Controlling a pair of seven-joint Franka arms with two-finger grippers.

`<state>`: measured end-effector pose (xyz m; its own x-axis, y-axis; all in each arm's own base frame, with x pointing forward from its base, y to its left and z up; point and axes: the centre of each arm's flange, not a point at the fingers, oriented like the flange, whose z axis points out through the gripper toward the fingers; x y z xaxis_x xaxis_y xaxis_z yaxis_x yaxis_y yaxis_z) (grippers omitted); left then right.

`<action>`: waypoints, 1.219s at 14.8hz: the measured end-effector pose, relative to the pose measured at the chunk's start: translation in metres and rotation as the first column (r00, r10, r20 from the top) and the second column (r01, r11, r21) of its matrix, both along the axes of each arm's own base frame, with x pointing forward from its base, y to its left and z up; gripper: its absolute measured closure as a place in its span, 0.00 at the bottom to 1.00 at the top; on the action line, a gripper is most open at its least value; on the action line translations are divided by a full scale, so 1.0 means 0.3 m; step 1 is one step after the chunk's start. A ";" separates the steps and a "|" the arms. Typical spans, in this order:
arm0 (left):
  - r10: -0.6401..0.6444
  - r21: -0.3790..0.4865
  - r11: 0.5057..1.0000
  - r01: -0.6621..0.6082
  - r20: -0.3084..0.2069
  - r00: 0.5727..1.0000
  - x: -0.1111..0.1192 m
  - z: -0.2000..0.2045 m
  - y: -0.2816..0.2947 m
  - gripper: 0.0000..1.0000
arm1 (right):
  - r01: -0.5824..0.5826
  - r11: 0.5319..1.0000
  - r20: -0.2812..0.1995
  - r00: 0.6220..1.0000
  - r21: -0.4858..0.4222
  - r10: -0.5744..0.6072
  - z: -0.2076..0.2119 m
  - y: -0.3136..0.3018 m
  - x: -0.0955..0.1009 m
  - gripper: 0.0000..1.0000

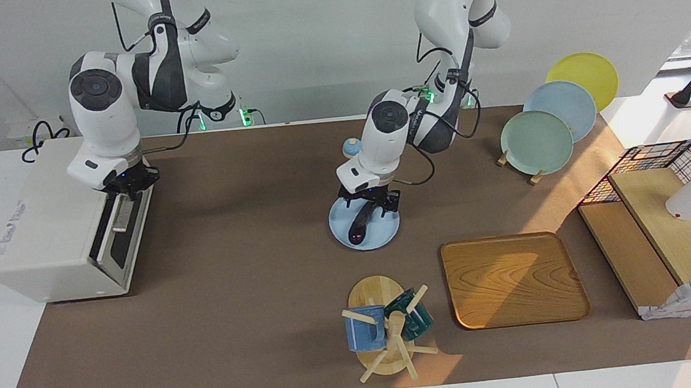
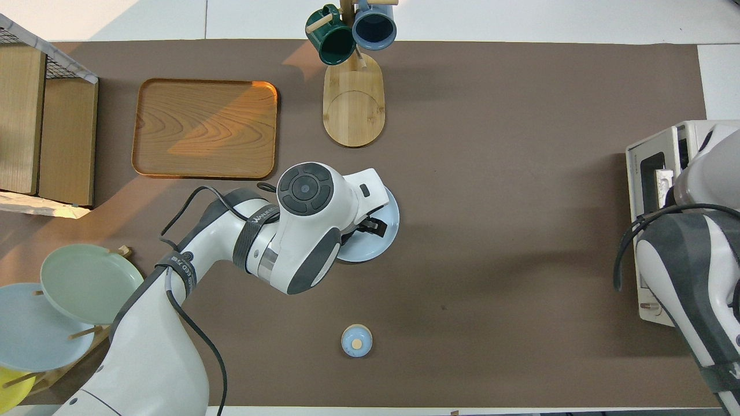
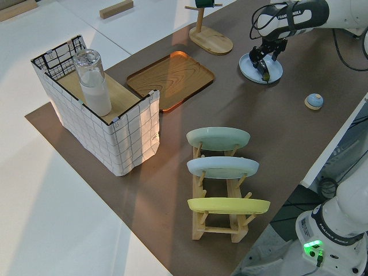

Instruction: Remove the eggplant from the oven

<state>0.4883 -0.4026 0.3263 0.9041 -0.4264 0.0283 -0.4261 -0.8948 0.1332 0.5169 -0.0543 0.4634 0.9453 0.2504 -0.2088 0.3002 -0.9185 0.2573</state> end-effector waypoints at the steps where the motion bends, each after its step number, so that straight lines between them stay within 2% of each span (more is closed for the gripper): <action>1: 0.001 0.000 1.000 -0.001 0.000 1.000 0.001 -0.006 0.000 0.00 | 0.013 1.000 -0.006 1.000 0.005 -0.013 0.017 -0.017 -0.015 0.99; 3: 0.001 -0.001 1.000 -0.001 0.002 1.000 0.003 -0.025 -0.004 0.00 | 0.049 0.998 -0.007 0.999 0.043 -0.048 0.084 -0.020 -0.038 0.99; 5: -0.002 -0.001 1.000 0.002 0.001 1.000 0.000 -0.041 -0.011 0.02 | 0.079 0.993 -0.002 0.997 0.090 -0.079 0.209 0.000 -0.038 0.97; 6: -0.003 -0.001 1.000 0.003 0.000 1.000 -0.002 -0.044 -0.014 0.03 | 0.088 0.989 0.005 0.996 0.117 -0.089 0.271 0.012 -0.030 0.91; 7: -0.003 -0.001 1.000 0.003 0.000 1.000 -0.002 -0.044 -0.014 0.10 | 0.096 0.984 0.013 0.995 0.152 -0.100 0.318 0.027 -0.020 0.91; 9: -0.003 -0.001 1.000 0.003 0.001 1.000 -0.001 -0.043 -0.013 0.34 | 0.106 0.970 0.021 0.993 0.219 -0.113 0.357 0.050 0.007 0.83; 11: -0.001 -0.001 1.000 0.001 0.002 1.000 0.001 -0.042 -0.012 0.56 | 0.107 0.966 0.019 0.993 0.236 -0.115 0.351 0.057 0.033 0.83; 12: -0.001 -0.001 1.000 0.001 0.002 1.000 0.002 -0.042 -0.011 0.67 | 0.108 0.965 0.016 0.993 0.239 -0.115 0.343 0.059 0.042 0.77; 14: 0.002 -0.001 1.000 -0.002 0.004 1.000 0.008 -0.040 -0.006 0.71 | 0.113 0.964 0.012 0.993 0.240 -0.119 0.334 0.060 0.053 0.58; 18: 0.023 -0.006 1.000 -0.023 0.006 1.000 0.042 -0.010 0.016 0.72 | 0.133 0.962 0.021 0.990 0.240 -0.142 0.346 0.066 0.084 0.14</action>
